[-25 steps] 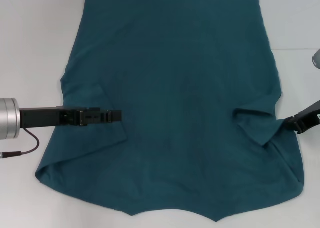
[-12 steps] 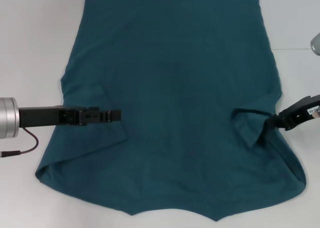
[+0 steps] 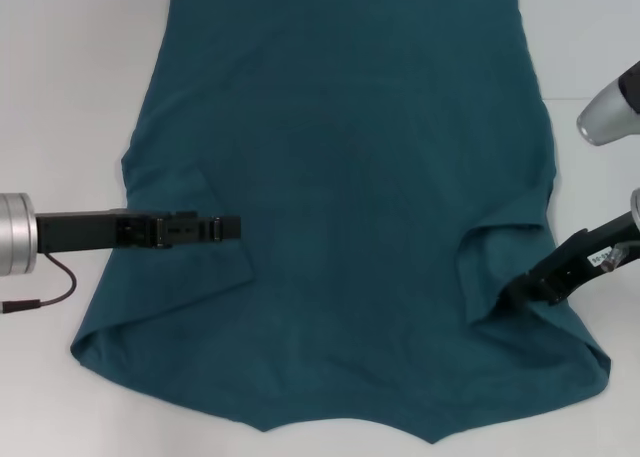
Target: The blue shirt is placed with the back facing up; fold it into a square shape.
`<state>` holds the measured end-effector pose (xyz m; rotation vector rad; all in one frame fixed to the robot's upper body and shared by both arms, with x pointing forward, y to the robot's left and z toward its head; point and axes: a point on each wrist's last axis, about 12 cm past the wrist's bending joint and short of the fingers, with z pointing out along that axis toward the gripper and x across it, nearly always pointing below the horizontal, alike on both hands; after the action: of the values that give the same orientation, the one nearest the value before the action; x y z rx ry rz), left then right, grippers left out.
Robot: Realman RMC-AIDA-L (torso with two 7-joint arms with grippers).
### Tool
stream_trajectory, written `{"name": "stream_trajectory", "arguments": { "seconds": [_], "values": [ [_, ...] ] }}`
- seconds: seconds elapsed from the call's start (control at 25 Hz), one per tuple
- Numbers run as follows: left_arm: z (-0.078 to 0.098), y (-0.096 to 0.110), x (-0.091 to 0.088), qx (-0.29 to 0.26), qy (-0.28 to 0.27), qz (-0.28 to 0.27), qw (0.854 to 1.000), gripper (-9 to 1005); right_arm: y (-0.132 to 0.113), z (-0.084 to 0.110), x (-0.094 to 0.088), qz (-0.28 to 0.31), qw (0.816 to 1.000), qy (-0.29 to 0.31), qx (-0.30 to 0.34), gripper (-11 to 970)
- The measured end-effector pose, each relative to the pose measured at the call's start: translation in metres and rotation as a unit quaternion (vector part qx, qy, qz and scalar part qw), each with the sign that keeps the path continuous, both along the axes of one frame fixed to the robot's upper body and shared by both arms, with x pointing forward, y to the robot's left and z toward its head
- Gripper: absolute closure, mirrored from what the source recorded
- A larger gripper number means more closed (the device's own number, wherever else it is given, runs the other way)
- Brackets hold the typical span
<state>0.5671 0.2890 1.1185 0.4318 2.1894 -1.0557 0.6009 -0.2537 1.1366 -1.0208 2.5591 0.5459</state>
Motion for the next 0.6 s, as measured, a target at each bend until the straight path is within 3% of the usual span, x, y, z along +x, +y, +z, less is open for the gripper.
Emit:
{"name": "stream_trajectory", "arguments": {
  "seconds": [0.28, 0.56, 0.6],
  "values": [
    [-0.001, 0.0, 0.0, 0.0, 0.001, 0.001, 1.0, 33, 0.004, -0.008, 0.0, 0.001, 1.0, 0.011, 0.001, 910],
    [-0.001, 0.0, 0.0, -0.001, 0.001, 0.001, 1.0, 33, -0.006, 0.0, 0.003, -0.026, 0.999, 0.011, 0.027, 899],
    [-0.001, 0.0, 0.0, -0.001, 0.001, 0.001, 1.0, 34, -0.009, 0.001, 0.005, -0.037, 0.999, 0.009, 0.031, 853]
  ]
}}
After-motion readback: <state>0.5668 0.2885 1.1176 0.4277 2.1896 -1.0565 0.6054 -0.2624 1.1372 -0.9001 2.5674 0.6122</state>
